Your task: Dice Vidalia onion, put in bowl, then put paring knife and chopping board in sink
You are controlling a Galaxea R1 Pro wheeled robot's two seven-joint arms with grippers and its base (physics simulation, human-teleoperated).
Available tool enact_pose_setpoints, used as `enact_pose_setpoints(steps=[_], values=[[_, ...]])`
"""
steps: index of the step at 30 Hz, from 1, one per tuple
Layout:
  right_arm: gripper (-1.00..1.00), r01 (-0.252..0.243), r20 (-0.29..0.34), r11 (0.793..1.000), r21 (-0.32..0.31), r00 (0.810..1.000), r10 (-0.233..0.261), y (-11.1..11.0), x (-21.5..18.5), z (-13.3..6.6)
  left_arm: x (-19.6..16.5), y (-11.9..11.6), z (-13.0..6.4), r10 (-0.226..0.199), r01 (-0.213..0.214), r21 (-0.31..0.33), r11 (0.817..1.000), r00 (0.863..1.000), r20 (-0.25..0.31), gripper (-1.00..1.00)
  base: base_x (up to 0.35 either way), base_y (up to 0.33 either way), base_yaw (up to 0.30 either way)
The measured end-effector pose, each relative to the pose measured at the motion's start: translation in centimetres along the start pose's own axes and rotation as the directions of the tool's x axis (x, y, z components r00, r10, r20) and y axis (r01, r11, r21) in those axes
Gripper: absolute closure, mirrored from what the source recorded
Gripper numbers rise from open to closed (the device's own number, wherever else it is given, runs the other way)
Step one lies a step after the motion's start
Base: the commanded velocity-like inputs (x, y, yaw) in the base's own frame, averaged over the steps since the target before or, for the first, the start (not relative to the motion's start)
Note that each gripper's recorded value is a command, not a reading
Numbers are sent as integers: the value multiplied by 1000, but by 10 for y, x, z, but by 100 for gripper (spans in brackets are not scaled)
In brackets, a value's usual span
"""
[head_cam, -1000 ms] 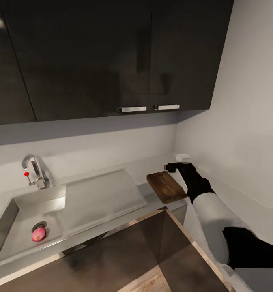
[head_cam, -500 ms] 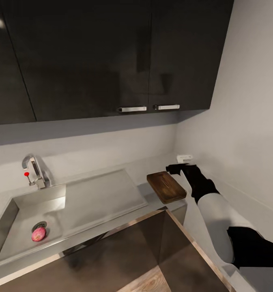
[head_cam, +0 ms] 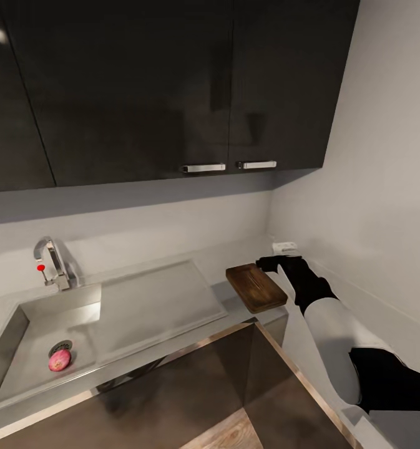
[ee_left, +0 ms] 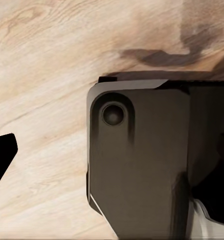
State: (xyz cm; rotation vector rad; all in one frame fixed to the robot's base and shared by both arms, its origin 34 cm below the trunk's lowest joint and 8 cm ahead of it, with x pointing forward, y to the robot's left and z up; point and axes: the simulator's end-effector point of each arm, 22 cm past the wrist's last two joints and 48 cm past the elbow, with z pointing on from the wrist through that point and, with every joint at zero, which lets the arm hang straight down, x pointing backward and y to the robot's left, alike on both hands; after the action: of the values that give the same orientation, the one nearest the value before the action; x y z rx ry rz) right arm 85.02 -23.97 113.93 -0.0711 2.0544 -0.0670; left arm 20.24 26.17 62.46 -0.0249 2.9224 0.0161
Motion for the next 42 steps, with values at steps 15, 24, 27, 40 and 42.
enact_pose_setpoints(steps=[15, 24, 27, 40, 42], values=[[-100, 1, -16, 1000, -6, 1000, -1, 4, 7, 2, 23, -3, -1, -1, 2, 5, 1000, 999, -48, -100, 216, 0, 0], [-100, 1, -14, 1000, -6, 1000, -1, 4, 6, 2, 27, -4, -2, -2, 2, 6, 1000, 998, -56, -100, 9, 0, 0], [-100, 1, -15, 1000, -6, 1000, -1, 4, 6, 2, 27, -5, -2, -2, 2, 7, 1000, 998, -57, -100, 0, 0, 0], [-100, 1, -15, 1000, -5, 1000, -1, 3, 7, 2, 58, -21, -6, -5, 8, 26, 1000, 993, -121, -100, 6, 1, 0], [-100, 1, -14, 1000, -5, 1000, -1, 4, 6, 1, 61, -20, -6, -5, 8, 25, 1000, 992, -128, -100, 107, 59, 0]])
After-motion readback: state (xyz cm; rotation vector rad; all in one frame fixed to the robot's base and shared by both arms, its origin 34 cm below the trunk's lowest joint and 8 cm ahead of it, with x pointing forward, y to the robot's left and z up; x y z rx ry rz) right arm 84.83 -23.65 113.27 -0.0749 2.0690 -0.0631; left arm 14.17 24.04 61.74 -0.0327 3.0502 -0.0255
